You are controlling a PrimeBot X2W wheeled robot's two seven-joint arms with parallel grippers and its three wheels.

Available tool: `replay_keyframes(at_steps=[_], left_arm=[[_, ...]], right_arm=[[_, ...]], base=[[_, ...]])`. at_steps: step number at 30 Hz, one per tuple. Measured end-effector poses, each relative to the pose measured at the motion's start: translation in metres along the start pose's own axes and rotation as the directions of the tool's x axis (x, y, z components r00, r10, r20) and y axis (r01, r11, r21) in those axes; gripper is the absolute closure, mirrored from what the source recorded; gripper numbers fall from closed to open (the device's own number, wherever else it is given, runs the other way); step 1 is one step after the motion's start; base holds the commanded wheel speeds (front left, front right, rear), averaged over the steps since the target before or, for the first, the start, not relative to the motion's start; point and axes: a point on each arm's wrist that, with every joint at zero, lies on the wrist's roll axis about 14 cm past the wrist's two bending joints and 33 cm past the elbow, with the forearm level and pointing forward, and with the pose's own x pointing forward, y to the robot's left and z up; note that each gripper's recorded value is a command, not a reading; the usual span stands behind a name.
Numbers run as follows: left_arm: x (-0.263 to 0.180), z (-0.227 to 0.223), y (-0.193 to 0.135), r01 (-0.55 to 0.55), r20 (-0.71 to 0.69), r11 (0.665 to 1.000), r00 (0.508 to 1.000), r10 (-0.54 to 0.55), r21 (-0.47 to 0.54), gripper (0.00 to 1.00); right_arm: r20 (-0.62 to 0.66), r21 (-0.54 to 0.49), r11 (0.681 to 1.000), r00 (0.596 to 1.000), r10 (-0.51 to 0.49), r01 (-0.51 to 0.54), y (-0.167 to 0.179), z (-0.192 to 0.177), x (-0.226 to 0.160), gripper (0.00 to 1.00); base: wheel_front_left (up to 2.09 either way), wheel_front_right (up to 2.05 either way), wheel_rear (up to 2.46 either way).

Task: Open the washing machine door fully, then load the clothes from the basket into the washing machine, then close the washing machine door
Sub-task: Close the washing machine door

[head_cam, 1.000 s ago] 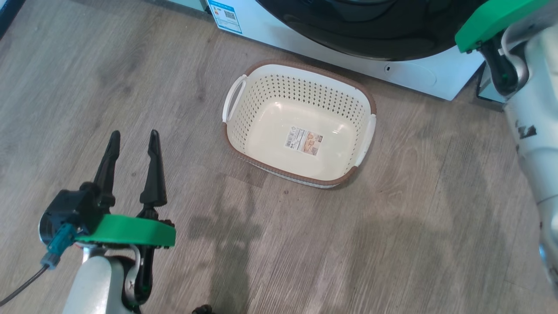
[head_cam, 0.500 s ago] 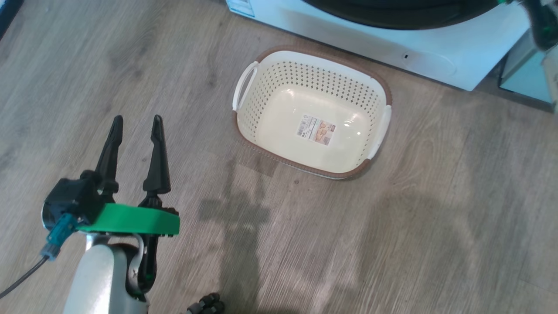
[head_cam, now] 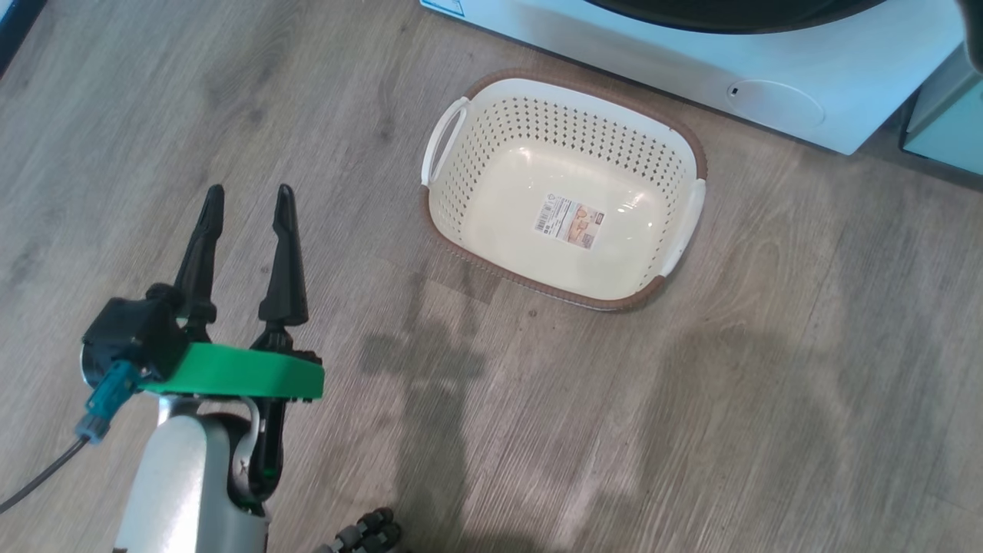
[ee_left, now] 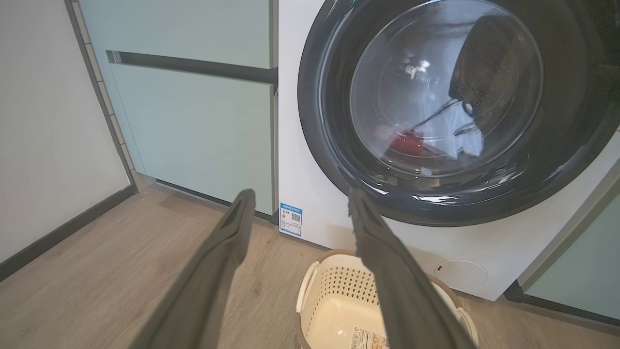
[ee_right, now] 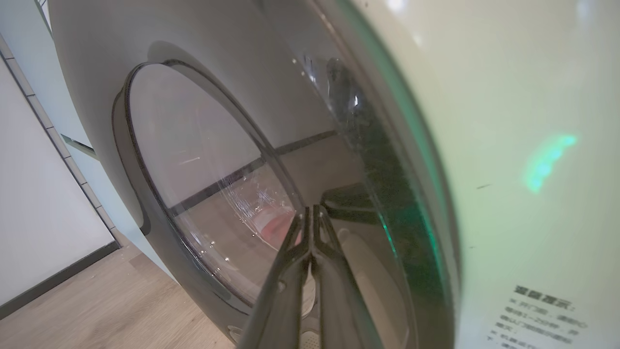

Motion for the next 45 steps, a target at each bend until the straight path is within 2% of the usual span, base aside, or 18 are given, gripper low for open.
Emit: replay_keyframes(at_steps=[8,14,15,16,17,18,26,35,45], left_arm=[[0.001,0.0,-0.013,0.04,0.005,0.999,0.999,-0.04,-0.014,0.0],[0.006,0.001,-0.033,0.097,0.018,0.995,0.995,-0.096,-0.035,0.0],[0.007,0.001,-0.036,0.109,0.021,0.993,0.994,-0.108,-0.037,0.0],[0.008,0.002,-0.039,0.119,0.025,0.992,0.993,-0.118,-0.038,0.0],[0.009,0.002,-0.043,0.129,0.028,0.991,0.991,-0.128,-0.043,0.0],[0.01,0.003,-0.046,0.14,0.031,0.989,0.99,-0.138,-0.048,0.0],[0.013,0.003,-0.07,0.217,0.039,0.974,0.976,-0.215,-0.06,0.0],[0.0,0.0,-0.088,0.293,0.018,0.954,0.956,-0.293,-0.059,0.0],[-0.018,-0.002,-0.101,0.347,-0.006,0.937,0.938,-0.347,-0.046,0.0]], right_arm=[[0.053,0.01,1.0,0.999,0.006,-0.007,0.006,0.022,-0.013,1.0],[0.042,0.047,0.999,0.999,0.007,-0.009,0.005,0.004,-0.051,1.0],[0.047,0.054,0.999,0.999,0.004,-0.006,0.003,0.003,-0.059,0.91],[0.054,0.058,0.998,0.999,0.001,-0.004,0.002,0.003,-0.066,0.63],[0.059,0.058,0.998,0.998,-0.001,-0.002,0.0,0.003,-0.073,0.25],[0.067,0.059,0.998,0.998,-0.004,0.001,-0.001,0.004,-0.081,0.0],[0.101,0.084,0.996,0.994,-0.045,0.036,-0.008,0.002,-0.136,0.0],[0.106,0.084,0.986,0.982,-0.155,0.146,-0.021,-0.005,-0.214,0.0],[0.069,0.097,0.955,0.955,-0.288,0.281,-0.028,-0.017,-0.291,0.0]], base=[[0.0,0.0,0.0],[0.0,0.0,0.0],[0.0,0.0,0.0],[0.0,0.0,0.0],[0.0,0.0,0.0],[0.0,0.0,0.0],[0.0,0.0,0.0],[0.0,0.0,0.0],[0.0,0.0,0.0]])
